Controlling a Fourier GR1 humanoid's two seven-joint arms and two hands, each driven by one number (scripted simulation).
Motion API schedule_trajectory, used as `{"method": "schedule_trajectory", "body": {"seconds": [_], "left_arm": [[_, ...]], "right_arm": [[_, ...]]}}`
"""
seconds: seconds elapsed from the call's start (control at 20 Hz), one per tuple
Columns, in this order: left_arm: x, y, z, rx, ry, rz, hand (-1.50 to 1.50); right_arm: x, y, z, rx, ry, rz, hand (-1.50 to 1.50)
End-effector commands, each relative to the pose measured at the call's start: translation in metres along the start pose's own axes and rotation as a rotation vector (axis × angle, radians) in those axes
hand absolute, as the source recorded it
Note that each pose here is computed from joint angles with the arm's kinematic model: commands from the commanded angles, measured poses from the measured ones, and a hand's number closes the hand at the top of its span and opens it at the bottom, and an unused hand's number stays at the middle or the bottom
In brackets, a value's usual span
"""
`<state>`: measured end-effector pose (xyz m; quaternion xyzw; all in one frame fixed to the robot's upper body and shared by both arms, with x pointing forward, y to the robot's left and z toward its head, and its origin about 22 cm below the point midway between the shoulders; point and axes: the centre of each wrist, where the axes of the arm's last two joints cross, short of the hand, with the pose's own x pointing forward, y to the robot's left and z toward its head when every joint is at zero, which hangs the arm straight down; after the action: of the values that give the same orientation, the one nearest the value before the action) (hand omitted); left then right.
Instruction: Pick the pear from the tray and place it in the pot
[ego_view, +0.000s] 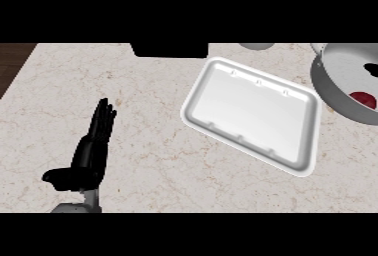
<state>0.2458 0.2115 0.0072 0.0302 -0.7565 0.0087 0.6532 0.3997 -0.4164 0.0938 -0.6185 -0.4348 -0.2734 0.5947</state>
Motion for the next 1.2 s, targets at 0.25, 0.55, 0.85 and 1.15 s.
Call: {"method": "schedule_trajectory", "body": {"seconds": [0.25, 0.55, 0.85, 1.15], "left_arm": [[0.000, 0.012, 0.004, 0.013, 0.002, -0.001, 0.00], [0.009, 0.019, 0.003, 0.034, 0.015, -0.013, 0.00], [0.008, 0.011, 0.000, 0.044, 0.003, -0.033, 0.00], [0.005, 0.018, -0.011, 0.032, 0.011, -0.028, 0.00]], "right_arm": [[-0.053, -0.025, -0.025, -0.120, -0.014, -0.178, -1.50], [-0.103, -0.044, -0.033, -0.104, -0.089, -0.208, -1.50], [-0.096, -0.052, -0.046, -0.100, -0.060, -0.207, -1.50], [-0.130, -0.075, -0.048, -0.203, -0.055, -0.246, -1.50]]}}
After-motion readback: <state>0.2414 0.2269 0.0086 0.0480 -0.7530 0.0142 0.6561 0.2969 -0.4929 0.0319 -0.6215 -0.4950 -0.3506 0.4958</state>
